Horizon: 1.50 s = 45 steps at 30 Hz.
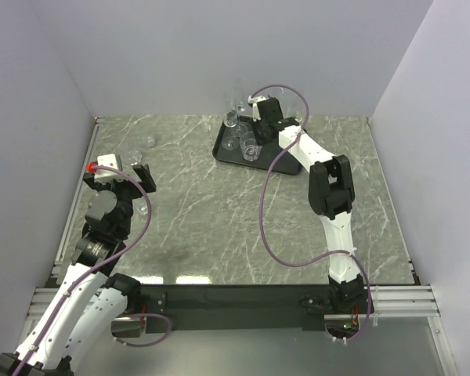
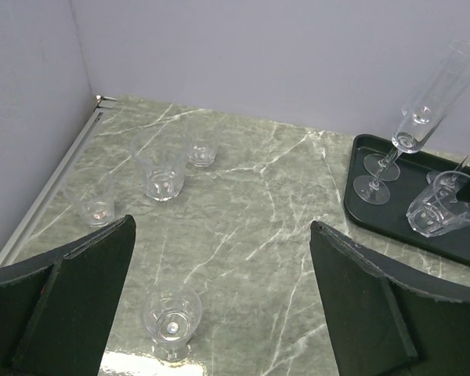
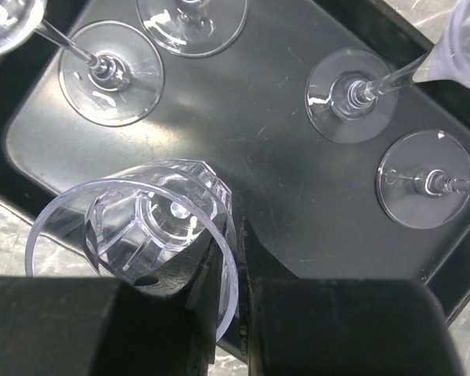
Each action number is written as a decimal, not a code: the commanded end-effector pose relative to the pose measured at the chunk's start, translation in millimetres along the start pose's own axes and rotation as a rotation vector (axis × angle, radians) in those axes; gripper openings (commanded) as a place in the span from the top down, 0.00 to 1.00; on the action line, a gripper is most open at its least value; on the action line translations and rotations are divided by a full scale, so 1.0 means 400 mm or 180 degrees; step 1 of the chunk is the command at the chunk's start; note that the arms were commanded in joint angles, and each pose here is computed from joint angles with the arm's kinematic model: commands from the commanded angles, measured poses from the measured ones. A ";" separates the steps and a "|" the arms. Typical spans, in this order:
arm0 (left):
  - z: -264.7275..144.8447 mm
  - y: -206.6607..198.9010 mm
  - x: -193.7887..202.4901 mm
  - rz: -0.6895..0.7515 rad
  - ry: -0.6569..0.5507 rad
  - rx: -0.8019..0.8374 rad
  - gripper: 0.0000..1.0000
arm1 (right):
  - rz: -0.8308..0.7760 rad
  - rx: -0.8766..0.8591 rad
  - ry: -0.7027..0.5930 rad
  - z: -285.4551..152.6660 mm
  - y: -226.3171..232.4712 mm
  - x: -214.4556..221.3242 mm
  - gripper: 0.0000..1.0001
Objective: Place the glasses into the tray
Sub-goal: Place the glass into the tray
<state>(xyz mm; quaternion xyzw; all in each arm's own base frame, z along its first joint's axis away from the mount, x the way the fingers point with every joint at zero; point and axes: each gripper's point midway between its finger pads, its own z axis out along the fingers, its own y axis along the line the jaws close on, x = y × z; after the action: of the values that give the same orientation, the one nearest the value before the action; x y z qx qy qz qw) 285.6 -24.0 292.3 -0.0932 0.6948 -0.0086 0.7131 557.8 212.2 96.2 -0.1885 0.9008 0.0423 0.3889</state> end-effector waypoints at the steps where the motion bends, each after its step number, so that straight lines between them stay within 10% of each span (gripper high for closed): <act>1: 0.006 -0.007 -0.019 -0.0007 -0.0099 0.0038 0.00 | 0.0002 0.0112 -0.0375 -0.027 -0.025 -0.105 0.84; 23: 0.006 -0.006 -0.015 0.0004 -0.0086 0.0036 0.01 | -0.0118 0.0079 -0.0616 -0.089 -0.029 -0.160 0.66; 39: 0.002 -0.008 -0.023 -0.0016 -0.0114 0.0055 0.01 | -0.0908 -0.0796 -0.0602 -0.239 0.059 -0.079 0.66; 45: 0.003 -0.006 -0.023 -0.0009 -0.0111 0.0049 0.01 | -0.1114 -0.1148 -0.0416 -0.251 0.090 -0.012 0.80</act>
<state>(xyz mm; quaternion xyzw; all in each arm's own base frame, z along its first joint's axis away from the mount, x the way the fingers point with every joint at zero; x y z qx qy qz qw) 286.5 -24.3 290.9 -0.0914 0.6967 -0.0070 0.7115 495.1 223.3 158.3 -0.3601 0.8265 0.1229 0.4149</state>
